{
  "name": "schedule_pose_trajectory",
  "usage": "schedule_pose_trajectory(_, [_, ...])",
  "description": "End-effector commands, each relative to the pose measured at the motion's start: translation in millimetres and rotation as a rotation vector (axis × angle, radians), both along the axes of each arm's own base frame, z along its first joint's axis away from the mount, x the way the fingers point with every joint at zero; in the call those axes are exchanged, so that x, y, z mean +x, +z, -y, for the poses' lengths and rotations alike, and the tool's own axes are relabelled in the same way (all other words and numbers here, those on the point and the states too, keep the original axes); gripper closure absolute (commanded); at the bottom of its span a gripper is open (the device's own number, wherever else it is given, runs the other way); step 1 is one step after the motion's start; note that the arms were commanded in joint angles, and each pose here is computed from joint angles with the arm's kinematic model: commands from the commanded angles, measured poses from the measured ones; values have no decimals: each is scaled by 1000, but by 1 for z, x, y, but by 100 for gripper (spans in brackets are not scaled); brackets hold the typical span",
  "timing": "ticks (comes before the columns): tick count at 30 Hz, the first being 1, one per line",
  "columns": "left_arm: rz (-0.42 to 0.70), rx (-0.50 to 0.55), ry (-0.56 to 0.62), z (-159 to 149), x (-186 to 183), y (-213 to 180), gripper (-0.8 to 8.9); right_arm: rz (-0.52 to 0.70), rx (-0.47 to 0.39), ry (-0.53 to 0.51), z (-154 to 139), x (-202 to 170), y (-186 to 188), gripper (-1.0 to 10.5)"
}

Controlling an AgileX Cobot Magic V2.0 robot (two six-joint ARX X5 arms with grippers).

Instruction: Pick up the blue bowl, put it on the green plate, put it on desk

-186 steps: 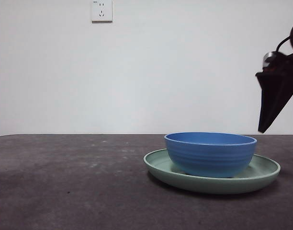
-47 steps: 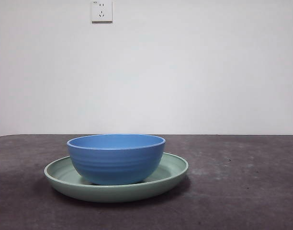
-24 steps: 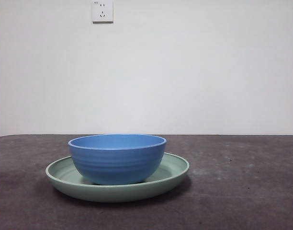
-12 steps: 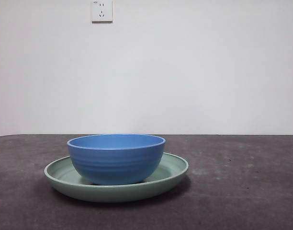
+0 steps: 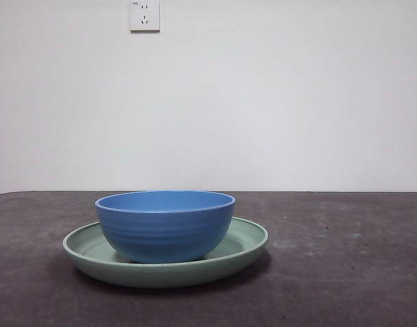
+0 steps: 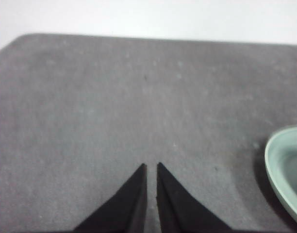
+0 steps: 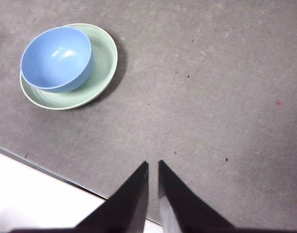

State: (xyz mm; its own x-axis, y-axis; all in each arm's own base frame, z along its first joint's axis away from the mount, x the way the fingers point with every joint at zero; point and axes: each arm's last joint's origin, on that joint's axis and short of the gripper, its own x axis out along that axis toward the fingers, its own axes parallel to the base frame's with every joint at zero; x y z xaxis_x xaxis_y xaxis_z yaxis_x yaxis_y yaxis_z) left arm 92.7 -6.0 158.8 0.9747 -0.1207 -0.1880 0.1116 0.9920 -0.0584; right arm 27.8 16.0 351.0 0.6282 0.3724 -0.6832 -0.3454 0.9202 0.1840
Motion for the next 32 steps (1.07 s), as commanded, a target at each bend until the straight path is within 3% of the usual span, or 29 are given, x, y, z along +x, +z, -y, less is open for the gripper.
schedule_pose_trajectory(1, [-22,-11,9,0,1,-8,781,26,18,3,-1,1,4,918])
schedule_pose_trajectory(7, [-9,4,95,-3,2,-9,781,26,18,3,-1,1,4,918])
schedule_pose_trajectory(32, [9,3,94,-3,3,-10,781,26,18,3,-1,1,4,918])
